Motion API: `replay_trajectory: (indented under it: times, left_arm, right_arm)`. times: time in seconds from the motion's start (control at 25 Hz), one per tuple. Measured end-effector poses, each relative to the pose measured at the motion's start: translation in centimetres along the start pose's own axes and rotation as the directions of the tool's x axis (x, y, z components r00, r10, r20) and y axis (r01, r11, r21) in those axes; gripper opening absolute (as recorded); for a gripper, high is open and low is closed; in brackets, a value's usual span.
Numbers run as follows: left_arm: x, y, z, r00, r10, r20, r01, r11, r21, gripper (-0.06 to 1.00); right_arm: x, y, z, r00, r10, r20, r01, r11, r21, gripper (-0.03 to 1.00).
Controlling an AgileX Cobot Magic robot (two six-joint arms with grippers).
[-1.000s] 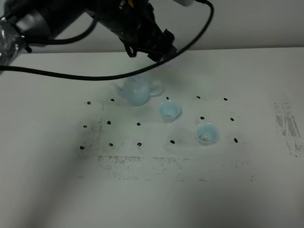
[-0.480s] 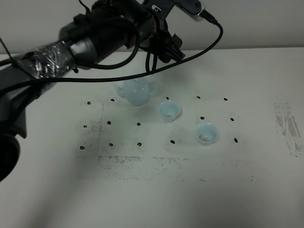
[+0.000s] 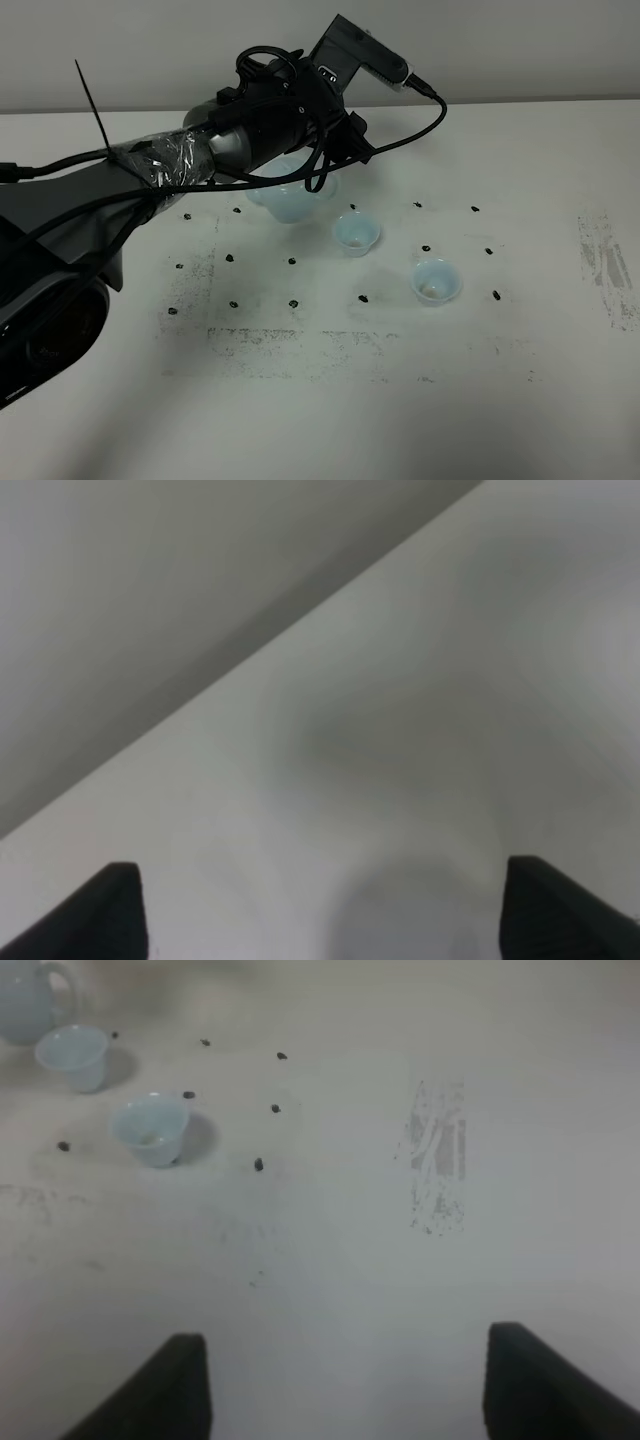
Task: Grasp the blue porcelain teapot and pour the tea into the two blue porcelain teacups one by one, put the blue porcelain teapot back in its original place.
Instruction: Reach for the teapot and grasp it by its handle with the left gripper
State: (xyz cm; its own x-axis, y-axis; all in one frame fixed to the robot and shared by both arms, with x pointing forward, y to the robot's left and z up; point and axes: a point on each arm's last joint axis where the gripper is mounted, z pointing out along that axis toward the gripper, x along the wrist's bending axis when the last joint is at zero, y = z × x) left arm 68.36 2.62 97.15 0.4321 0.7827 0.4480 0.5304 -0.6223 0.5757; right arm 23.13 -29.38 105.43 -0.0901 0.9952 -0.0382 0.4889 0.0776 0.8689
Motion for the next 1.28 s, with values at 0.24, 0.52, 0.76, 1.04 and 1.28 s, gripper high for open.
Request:
replay_trajectory:
  times: [0.24, 0.52, 0.76, 1.04, 1.28]
  left_arm:
    - [-0.3, -0.7, 0.8, 1.0, 0.016, -0.01, -0.016, 0.999, 0.041, 0.69]
    - [-0.1, -0.7, 0.8, 0.997, 0.069, -0.032, -0.068, 0.997, 0.04, 0.69]
    - [-0.1, -0.7, 0.8, 0.986, 0.163, -0.029, -0.162, 0.986, 0.049, 0.69]
    - [-0.5, -1.1, 0.8, 0.975, 0.221, 0.023, -0.222, 0.972, 0.082, 0.69]
    - [-0.9, -1.6, 0.7, 0.968, 0.236, 0.083, -0.245, 0.962, 0.124, 0.68]
  right_arm:
    - [0.0, 0.0, 0.0, 1.0, 0.0, 0.0, 0.0, 1.0, 0.0, 0.56]
    - [0.0, 0.0, 0.0, 1.0, 0.0, 0.0, 0.0, 1.0, 0.0, 0.56]
    - [0.0, 0.0, 0.0, 1.0, 0.0, 0.0, 0.0, 1.0, 0.0, 0.56]
    - [0.0, 0.0, 0.0, 1.0, 0.0, 0.0, 0.0, 1.0, 0.0, 0.56]
    - [0.0, 0.0, 0.0, 1.0, 0.0, 0.0, 0.0, 1.0, 0.0, 0.56]
